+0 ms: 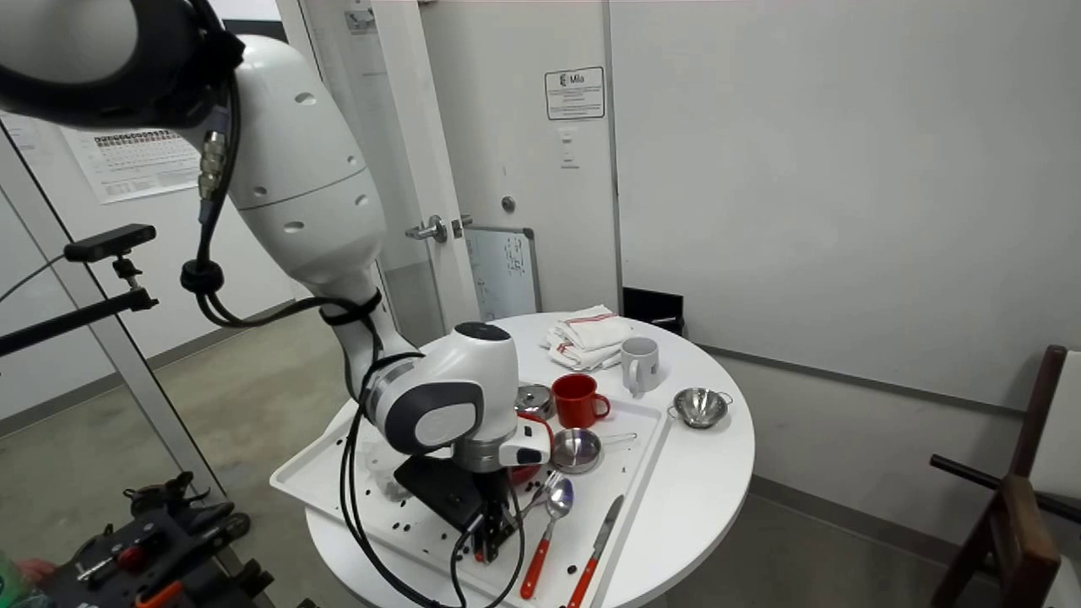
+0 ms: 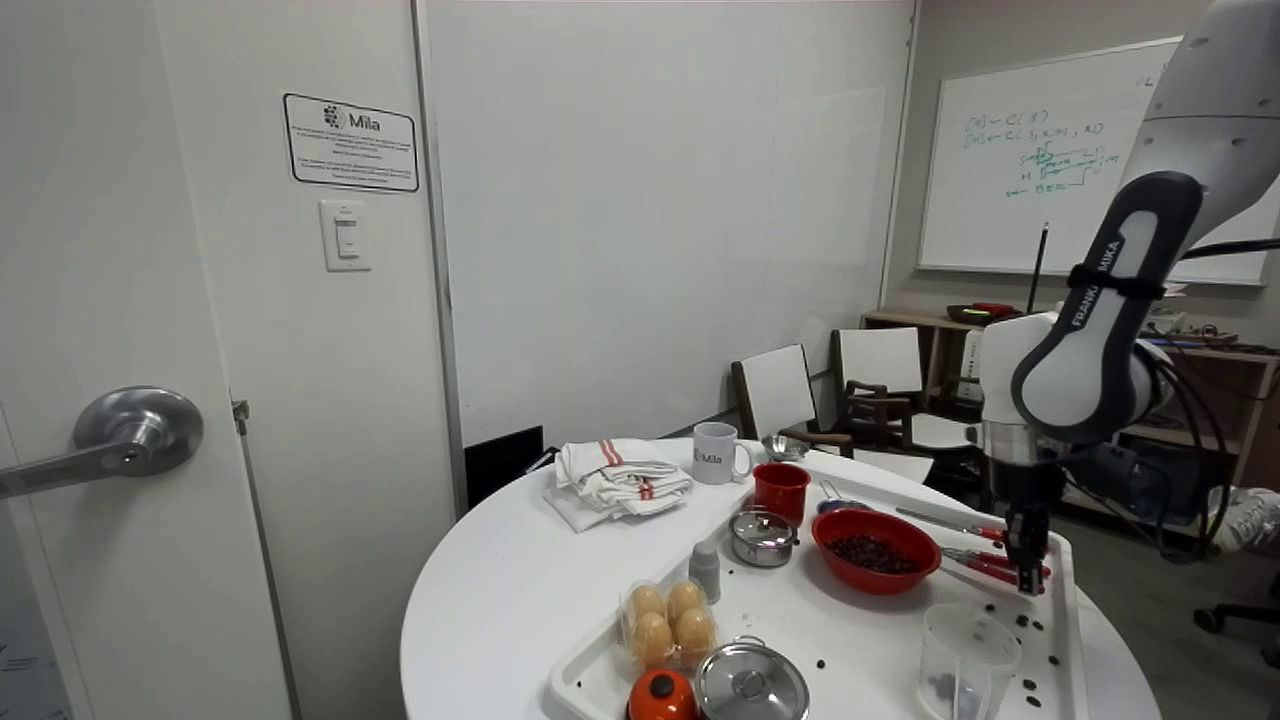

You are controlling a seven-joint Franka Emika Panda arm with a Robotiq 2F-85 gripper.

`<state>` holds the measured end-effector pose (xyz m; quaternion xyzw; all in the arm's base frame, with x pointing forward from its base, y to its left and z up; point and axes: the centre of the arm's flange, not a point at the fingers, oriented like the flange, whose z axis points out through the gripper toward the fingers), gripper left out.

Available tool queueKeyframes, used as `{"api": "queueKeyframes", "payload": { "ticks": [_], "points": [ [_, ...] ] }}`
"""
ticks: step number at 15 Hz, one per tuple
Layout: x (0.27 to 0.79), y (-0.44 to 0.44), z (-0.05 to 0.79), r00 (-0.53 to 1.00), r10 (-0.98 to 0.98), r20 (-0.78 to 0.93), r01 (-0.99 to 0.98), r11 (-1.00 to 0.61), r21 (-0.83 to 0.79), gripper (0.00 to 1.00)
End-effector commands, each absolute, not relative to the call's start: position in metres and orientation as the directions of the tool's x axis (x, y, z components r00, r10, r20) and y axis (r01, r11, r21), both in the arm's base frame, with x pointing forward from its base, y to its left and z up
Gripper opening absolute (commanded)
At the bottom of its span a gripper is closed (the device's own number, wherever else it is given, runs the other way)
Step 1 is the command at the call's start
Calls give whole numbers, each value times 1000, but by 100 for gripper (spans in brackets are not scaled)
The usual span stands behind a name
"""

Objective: Use the fork to mix the contents in the bowl

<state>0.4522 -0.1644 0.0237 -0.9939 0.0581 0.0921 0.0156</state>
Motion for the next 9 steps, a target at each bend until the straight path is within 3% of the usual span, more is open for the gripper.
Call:
{"api": "queueKeyframes", "payload": {
  "ticks": [1, 9],
  "points": [
    [463, -170, 50, 967, -139, -212, -151, -987, -45, 7],
    [483, -174, 75, 930, -217, -298, -241, -970, -45, 7]
  ]
}}
